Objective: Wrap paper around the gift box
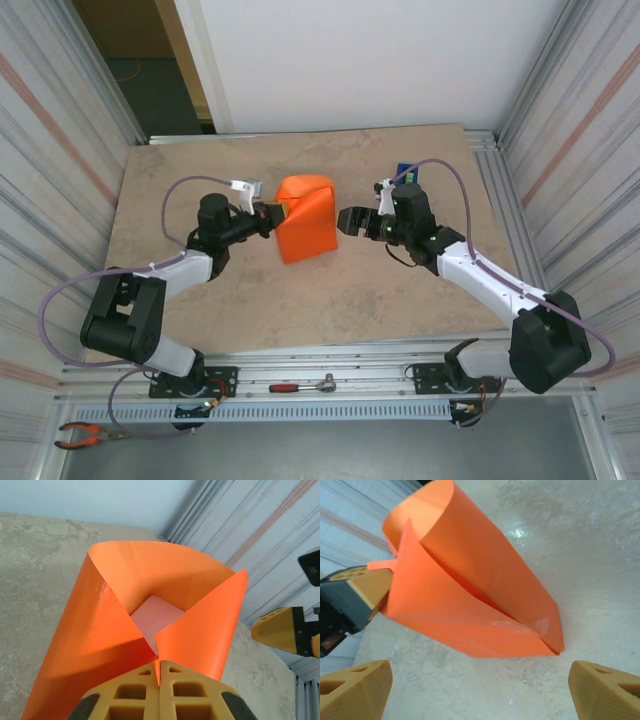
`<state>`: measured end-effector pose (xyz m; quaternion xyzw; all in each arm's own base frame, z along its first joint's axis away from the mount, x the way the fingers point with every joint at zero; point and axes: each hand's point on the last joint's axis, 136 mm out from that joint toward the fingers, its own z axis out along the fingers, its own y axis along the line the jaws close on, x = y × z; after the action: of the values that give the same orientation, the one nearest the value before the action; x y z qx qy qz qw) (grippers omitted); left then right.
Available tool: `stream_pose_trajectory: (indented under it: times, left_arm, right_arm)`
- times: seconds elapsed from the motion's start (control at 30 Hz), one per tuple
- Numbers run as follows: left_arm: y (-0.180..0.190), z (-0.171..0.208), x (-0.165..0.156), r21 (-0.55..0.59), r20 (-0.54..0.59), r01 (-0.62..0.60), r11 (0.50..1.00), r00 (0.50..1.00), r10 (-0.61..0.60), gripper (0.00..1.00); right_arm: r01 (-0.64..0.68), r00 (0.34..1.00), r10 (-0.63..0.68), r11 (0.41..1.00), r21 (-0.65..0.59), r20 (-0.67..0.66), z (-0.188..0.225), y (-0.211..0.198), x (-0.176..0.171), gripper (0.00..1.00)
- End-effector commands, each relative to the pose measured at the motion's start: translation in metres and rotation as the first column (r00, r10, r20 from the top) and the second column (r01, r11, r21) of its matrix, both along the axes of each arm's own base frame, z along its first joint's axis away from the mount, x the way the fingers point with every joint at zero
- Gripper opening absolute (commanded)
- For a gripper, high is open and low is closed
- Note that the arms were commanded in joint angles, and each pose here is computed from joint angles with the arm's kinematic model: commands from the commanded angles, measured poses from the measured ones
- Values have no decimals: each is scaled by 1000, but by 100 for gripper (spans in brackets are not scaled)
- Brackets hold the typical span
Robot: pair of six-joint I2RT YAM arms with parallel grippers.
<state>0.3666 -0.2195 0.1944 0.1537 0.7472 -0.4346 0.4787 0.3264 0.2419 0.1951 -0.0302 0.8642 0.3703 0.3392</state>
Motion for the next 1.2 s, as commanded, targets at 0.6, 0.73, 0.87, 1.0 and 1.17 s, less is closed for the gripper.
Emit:
stream_pose_trajectory:
  times: [0.6, 0.73, 0.87, 1.0, 1.17]
  left_arm:
    - [67, 36, -31, -18, 79, -376, 926, 923, 376, 99]
    - [66, 36, -38, 27, 109, -384, 923, 919, 379, 99]
    - [42, 31, -43, 102, 167, -350, 931, 929, 331, 99]
    - [24, 19, -34, 158, 174, -354, 922, 929, 327, 99]
    - [21, 16, -4, 168, 195, -420, 892, 901, 388, 99]
  right_arm:
    - [-129, 991, 129, 992, -15, 23, -17, 45, 52, 92]
    - [-146, 989, 146, 989, -4, 17, -21, 49, 53, 92]
    - [-154, 988, 154, 988, 7, 0, -27, 50, 56, 91]
    - [-156, 987, 157, 987, 22, -25, -35, 49, 55, 89]
    - [-154, 987, 155, 987, 37, -35, -40, 47, 53, 88]
